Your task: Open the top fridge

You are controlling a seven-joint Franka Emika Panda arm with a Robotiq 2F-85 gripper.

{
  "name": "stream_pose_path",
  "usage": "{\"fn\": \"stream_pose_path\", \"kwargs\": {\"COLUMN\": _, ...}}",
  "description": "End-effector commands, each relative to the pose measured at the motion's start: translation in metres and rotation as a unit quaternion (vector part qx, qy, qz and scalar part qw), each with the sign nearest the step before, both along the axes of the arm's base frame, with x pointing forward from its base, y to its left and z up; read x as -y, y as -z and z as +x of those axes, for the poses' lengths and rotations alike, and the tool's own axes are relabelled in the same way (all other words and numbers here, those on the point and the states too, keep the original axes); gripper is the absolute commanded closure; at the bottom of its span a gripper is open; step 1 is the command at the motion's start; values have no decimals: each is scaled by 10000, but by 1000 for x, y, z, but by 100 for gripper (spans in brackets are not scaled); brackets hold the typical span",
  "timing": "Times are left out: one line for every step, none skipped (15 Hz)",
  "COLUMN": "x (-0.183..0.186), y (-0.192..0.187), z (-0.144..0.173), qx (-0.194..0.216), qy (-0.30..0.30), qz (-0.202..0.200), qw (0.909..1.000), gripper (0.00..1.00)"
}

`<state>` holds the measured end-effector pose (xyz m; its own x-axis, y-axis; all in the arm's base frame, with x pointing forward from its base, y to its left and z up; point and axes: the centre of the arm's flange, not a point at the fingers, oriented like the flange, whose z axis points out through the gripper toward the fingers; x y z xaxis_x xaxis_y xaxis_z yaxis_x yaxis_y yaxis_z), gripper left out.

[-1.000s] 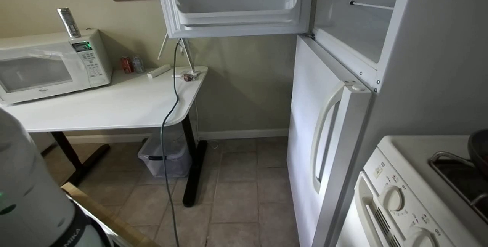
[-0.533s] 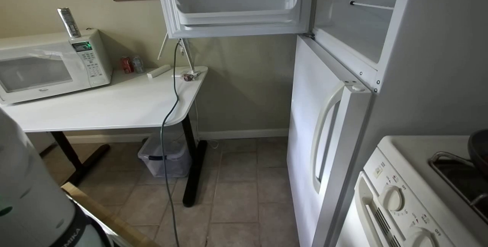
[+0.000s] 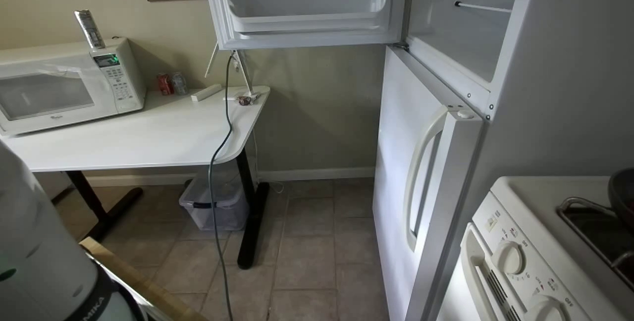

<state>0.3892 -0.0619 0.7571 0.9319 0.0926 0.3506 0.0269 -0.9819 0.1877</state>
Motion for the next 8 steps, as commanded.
{"fn": "stream_pose_path", "kwargs": {"x": 0, "y": -3, "z": 2, "qx": 121, "qy": -10, "qz": -13, "qw": 9999, "gripper": 0}}
{"fn": "stream_pose_path", "kwargs": {"x": 1, "y": -4, "z": 2, "qx": 156, "qy": -12, "qz": -17, "qw": 9999, "gripper": 0}}
{"fn": "stream_pose_path", "kwargs": {"x": 1, "y": -4, "z": 2, "qx": 155, "qy": -13, "qz": -17, "qw": 9999, "gripper": 0}}
{"fn": "stream_pose_path", "kwargs": {"x": 1, "y": -4, "z": 2, "qx": 153, "qy": -12, "qz": -17, "qw": 9999, "gripper": 0}}
{"fn": "stream_pose_path", "kwargs": {"x": 1, "y": -3, "z": 2, "qx": 151, "qy": -12, "qz": -16, "qw": 9999, "gripper": 0}}
{"fn": "stream_pose_path", "kwargs": {"x": 1, "y": -3, "z": 2, "qx": 150, "qy": -12, "qz": -16, "qw": 9999, "gripper": 0}}
{"fn": "stream_pose_path", "kwargs": {"x": 1, "y": -3, "z": 3, "qx": 150, "qy": -12, "qz": -16, "qw": 9999, "gripper": 0}}
{"fn": "stream_pose_path", "kwargs": {"x": 1, "y": -3, "z": 3, "qx": 149, "qy": -12, "qz": -16, "qw": 9999, "gripper": 0}}
